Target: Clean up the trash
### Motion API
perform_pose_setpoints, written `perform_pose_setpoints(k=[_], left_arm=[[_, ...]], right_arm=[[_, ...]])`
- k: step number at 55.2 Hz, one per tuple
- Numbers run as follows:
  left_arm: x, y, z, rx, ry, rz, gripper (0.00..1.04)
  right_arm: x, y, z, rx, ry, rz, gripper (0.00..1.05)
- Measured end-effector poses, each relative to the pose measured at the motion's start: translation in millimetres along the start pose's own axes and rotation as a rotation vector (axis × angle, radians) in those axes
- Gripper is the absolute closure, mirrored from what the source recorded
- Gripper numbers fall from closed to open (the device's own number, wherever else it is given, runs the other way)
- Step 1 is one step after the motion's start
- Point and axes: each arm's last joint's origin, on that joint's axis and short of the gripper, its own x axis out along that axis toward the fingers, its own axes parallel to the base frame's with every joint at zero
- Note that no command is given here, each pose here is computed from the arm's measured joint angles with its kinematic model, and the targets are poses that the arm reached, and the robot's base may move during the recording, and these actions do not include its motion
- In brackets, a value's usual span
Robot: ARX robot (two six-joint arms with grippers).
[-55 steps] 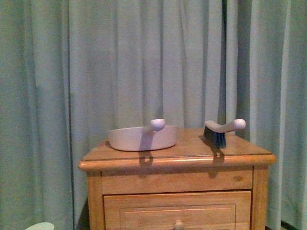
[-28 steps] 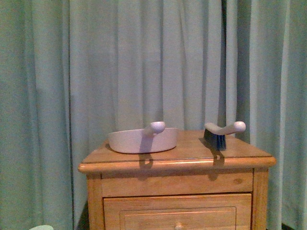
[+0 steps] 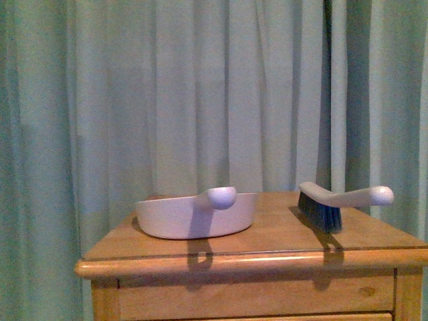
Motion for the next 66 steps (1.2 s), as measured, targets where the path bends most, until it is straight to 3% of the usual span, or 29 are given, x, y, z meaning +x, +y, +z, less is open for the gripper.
perform_pose_setpoints(k=[47, 52, 57, 66], left_arm=[[0.0, 0.0, 0.0, 0.000, 0.000, 0.000, 0.08], [3.6, 0.9, 1.6, -0.071, 0.115, 0.052, 0.08], [18.3, -1.3, 22.4, -0.083, 0.189, 0.028, 0.08], [65.7, -17.0, 97.7, 0.062, 0.236, -0.043, 0.08]], right_arm=[[0.0, 0.0, 0.0, 0.000, 0.000, 0.000, 0.07], [0.0, -0.1, 0.0, 0.000, 0.000, -0.002, 0.07], [0.0, 0.0, 0.0, 0.000, 0.000, 0.000, 0.07], [0.0, 0.0, 0.0, 0.000, 0.000, 0.000, 0.07]])
